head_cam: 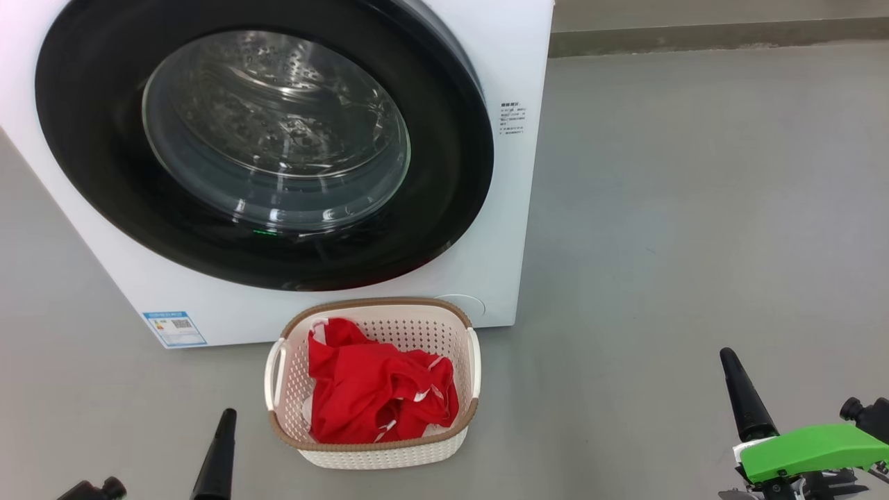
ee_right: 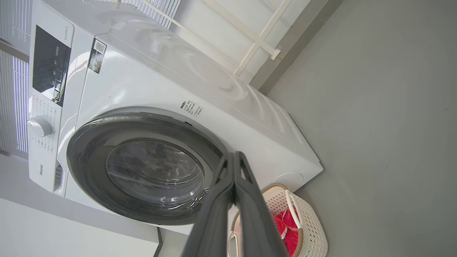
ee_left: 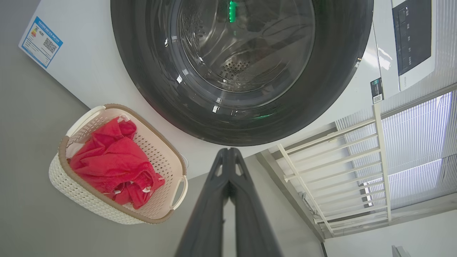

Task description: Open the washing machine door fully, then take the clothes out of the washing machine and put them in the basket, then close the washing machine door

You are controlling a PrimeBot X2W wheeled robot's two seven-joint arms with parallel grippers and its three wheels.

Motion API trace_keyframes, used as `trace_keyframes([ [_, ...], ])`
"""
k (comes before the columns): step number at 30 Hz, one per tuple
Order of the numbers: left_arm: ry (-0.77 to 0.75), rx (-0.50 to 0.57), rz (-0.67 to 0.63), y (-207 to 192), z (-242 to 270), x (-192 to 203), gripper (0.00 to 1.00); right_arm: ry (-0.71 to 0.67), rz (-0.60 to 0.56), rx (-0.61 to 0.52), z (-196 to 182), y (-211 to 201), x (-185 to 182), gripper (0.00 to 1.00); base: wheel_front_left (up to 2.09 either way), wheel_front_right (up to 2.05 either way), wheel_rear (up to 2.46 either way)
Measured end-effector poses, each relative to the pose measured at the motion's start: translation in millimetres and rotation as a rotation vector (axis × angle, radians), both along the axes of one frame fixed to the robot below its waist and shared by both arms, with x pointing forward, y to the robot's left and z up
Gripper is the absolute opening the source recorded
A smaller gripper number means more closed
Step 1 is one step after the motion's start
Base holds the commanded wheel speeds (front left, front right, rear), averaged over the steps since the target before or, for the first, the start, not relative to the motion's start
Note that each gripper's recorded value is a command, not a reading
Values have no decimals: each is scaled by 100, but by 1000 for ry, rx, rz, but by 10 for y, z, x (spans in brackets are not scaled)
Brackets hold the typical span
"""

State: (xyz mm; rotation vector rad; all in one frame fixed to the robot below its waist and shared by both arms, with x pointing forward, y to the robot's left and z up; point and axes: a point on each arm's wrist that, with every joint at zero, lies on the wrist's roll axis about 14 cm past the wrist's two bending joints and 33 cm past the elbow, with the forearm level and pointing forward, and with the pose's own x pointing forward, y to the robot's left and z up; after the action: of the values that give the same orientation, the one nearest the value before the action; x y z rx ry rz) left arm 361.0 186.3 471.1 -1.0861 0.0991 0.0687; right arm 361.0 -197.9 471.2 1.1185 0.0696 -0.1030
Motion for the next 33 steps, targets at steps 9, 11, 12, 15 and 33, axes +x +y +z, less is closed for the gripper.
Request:
trace_keyframes([
  [9, 6, -106, 8, 6, -12, 15, 0, 5, -6, 96, -18, -11, 6, 0, 0, 0, 0],
  [11, -3, -124, 10, 8, 19, 44, 0, 2, -6, 119, -9, -12, 18, 0, 0, 0, 0],
  [12, -5, -138, 8, 5, 29, 55, 0, -3, -8, 128, 6, -16, 33, 0, 0, 0, 0],
  [15, -6, -172, 11, 6, 31, 61, 0, -12, -11, 160, 33, -27, 57, 0, 0, 0, 0],
  [33, -16, -364, 11, -4, 67, 117, 0, -27, -15, 338, 60, -38, 103, 0, 0, 0, 0],
])
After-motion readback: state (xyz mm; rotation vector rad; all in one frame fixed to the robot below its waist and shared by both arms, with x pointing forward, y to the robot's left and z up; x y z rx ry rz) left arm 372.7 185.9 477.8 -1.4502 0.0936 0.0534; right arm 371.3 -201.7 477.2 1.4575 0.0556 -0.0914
